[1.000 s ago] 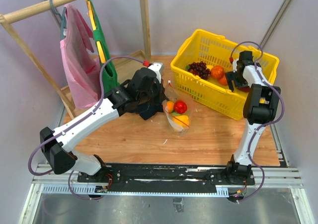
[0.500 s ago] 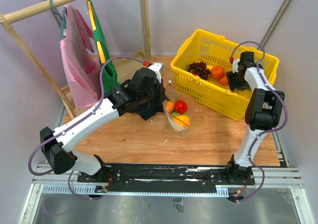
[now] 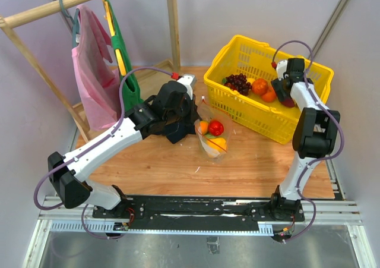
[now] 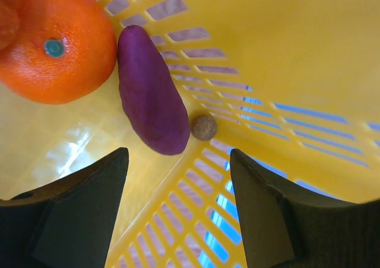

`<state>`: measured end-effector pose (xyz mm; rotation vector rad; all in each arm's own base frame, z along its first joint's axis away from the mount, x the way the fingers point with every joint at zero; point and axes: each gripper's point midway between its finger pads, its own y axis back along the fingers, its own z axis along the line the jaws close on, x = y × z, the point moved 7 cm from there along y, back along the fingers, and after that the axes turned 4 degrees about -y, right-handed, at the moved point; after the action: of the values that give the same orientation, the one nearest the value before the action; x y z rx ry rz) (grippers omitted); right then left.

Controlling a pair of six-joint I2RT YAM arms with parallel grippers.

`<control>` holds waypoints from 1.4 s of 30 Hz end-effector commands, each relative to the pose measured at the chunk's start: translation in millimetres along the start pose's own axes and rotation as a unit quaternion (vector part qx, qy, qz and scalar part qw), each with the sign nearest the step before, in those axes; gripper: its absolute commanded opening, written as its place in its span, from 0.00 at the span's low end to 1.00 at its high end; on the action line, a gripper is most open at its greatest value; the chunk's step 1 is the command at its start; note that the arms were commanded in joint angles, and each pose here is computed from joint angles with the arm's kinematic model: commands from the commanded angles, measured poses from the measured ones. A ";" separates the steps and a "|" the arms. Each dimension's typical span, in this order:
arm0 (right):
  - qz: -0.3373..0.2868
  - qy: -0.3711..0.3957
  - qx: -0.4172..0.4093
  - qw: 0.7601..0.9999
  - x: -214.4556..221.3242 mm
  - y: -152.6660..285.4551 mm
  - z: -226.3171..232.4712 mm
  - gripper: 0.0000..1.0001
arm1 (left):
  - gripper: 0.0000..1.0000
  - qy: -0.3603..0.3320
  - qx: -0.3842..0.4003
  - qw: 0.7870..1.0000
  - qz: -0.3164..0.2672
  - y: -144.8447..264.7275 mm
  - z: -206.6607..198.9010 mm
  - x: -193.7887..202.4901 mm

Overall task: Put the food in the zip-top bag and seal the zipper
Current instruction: Pick up the fake vegetable from the bin.

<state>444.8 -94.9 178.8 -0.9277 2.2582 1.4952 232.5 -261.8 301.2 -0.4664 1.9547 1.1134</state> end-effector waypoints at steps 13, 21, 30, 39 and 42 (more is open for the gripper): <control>0.061 0.122 -0.013 0.991 39.6 -90.1 35.6 0.75 | 0.00 -0.005 0.015 1.000 -0.023 5.7 -2.7 -5.0; 0.080 0.105 -0.157 0.979 57.7 -105.5 70.4 0.73 | 0.00 -0.005 0.015 1.000 -0.024 5.8 -2.6 -4.8; 0.087 0.082 -0.161 0.980 58.0 -103.1 72.6 0.46 | 0.00 -0.004 0.018 1.000 -0.025 6.5 -3.3 -5.2; 0.036 0.048 -0.104 0.993 35.5 -63.1 55.3 0.29 | 0.00 -0.004 0.017 0.999 -0.027 7.5 -3.0 -6.0; 0.014 0.023 -0.097 0.995 30.1 -45.9 53.4 0.27 | 0.00 -0.004 0.015 1.000 -0.026 7.2 -2.9 -6.1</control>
<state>465.7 -86.9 100.4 -1.0656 2.2813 1.6672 232.4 -261.8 299.3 -0.4695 1.9547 1.1071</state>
